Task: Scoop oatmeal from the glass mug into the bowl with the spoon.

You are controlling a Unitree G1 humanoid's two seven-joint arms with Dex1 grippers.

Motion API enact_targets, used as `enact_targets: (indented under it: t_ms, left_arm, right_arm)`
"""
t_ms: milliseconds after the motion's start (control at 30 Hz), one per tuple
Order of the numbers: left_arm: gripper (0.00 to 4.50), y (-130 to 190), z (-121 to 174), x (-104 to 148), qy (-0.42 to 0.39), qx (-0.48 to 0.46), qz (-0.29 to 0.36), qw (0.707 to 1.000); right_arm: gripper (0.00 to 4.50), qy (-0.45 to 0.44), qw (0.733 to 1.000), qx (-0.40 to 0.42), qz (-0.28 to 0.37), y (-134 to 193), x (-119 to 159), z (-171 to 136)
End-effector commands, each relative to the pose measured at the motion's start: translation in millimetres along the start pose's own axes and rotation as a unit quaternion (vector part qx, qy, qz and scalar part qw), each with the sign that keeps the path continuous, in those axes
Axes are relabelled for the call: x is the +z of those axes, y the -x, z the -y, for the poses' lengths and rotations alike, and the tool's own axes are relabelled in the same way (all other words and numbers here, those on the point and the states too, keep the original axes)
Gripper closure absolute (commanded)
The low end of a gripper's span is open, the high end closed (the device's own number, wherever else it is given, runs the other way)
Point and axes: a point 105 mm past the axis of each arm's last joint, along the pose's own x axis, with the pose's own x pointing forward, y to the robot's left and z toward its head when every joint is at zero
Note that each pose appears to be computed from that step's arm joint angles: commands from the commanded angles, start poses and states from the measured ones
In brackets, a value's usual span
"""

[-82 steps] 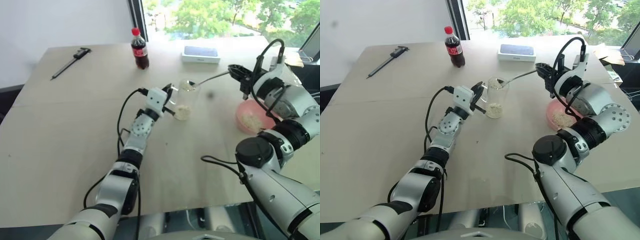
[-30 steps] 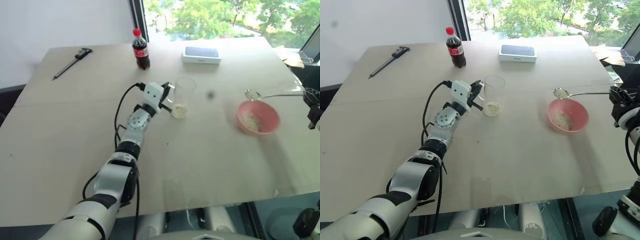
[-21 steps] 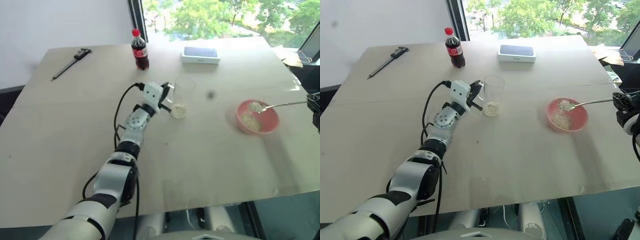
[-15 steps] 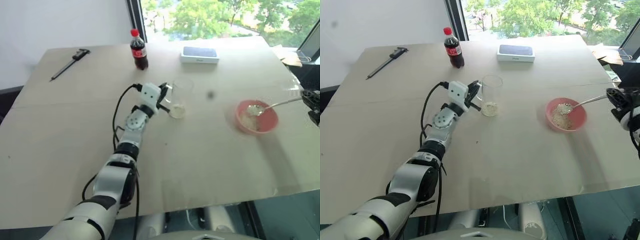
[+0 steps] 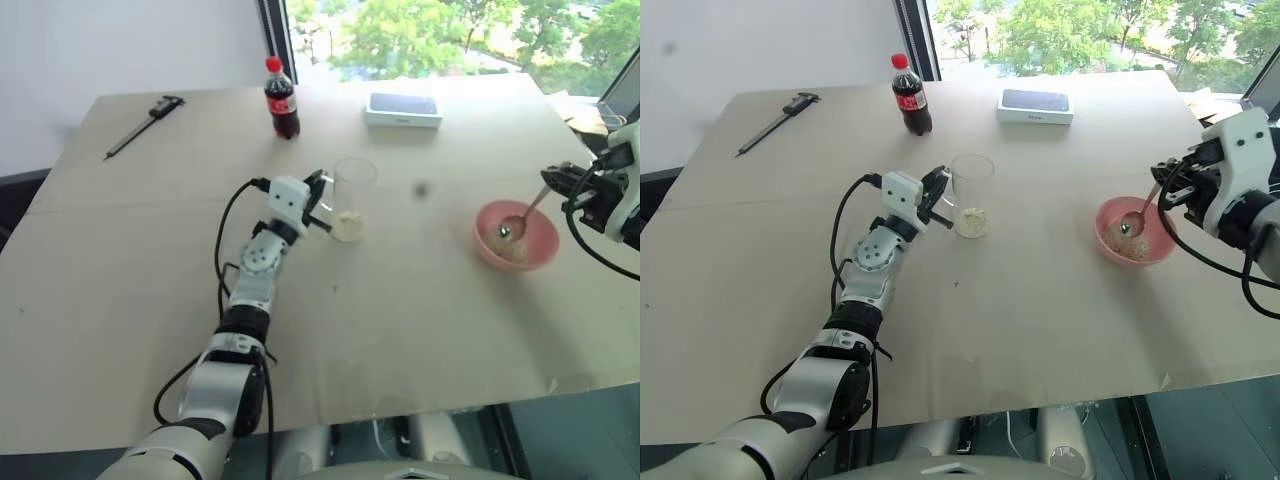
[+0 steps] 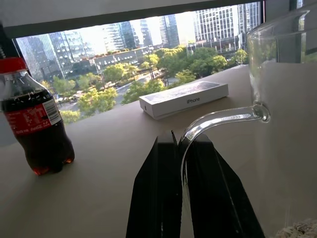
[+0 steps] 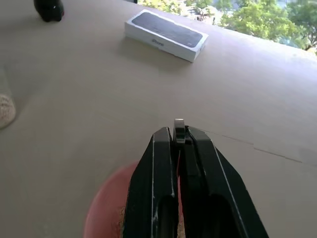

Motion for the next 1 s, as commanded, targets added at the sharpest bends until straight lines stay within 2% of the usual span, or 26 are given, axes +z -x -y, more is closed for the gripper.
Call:
enact_targets:
  t_ms: [33, 133, 200, 333, 500, 600, 733, 833, 1000]
  left_arm:
    - [4.49, 0.6, -5.4, 15.9, -0.004, 0.014, 0.028, 1.000]
    - [4.49, 2.4, -3.8, 15.7, -0.002, 0.016, 0.025, 1.000]
    - [4.49, 3.2, -3.5, 15.6, -0.001, 0.018, 0.023, 1.000]
    - [4.49, 4.4, -4.1, 14.6, 0.012, 0.023, 0.020, 0.999]
    - [4.49, 8.1, -4.4, 12.6, 0.019, 0.023, 0.016, 0.999]
    - [4.49, 11.9, -0.1, 10.2, 0.024, 0.010, 0.012, 1.000]
    - [4.49, 16.2, 1.3, 12.0, 0.018, 0.005, 0.013, 1.000]
    - [4.49, 19.6, -1.1, 13.9, 0.010, 0.010, 0.013, 1.000]
    - [4.49, 25.9, -5.9, 17.4, -0.002, 0.025, 0.013, 1.000]
  right_arm:
    - [4.50, 0.033, 0.998, -0.009, 0.046, 5.1, 24.1, 5.1]
    - [4.50, -0.073, 0.993, -0.056, 0.074, 7.9, 21.1, 31.0]
    - [4.50, -0.175, 0.976, -0.088, 0.090, 14.0, 9.8, 53.5]
    - [4.50, -0.339, 0.923, -0.138, 0.118, 29.4, -13.2, 88.2]
    - [4.50, -0.502, 0.838, -0.144, 0.157, 38.4, -32.1, 95.8]
    - [4.50, -0.572, 0.790, -0.082, 0.205, 27.9, -11.0, 79.8]
    - [4.50, -0.598, 0.771, 0.019, 0.216, 1.3, 32.5, 42.3]
    - [4.50, -0.591, 0.777, 0.085, 0.201, -22.4, 60.1, 10.6]
    - [4.50, -0.559, 0.797, 0.170, 0.151, -58.0, 78.5, -43.7]
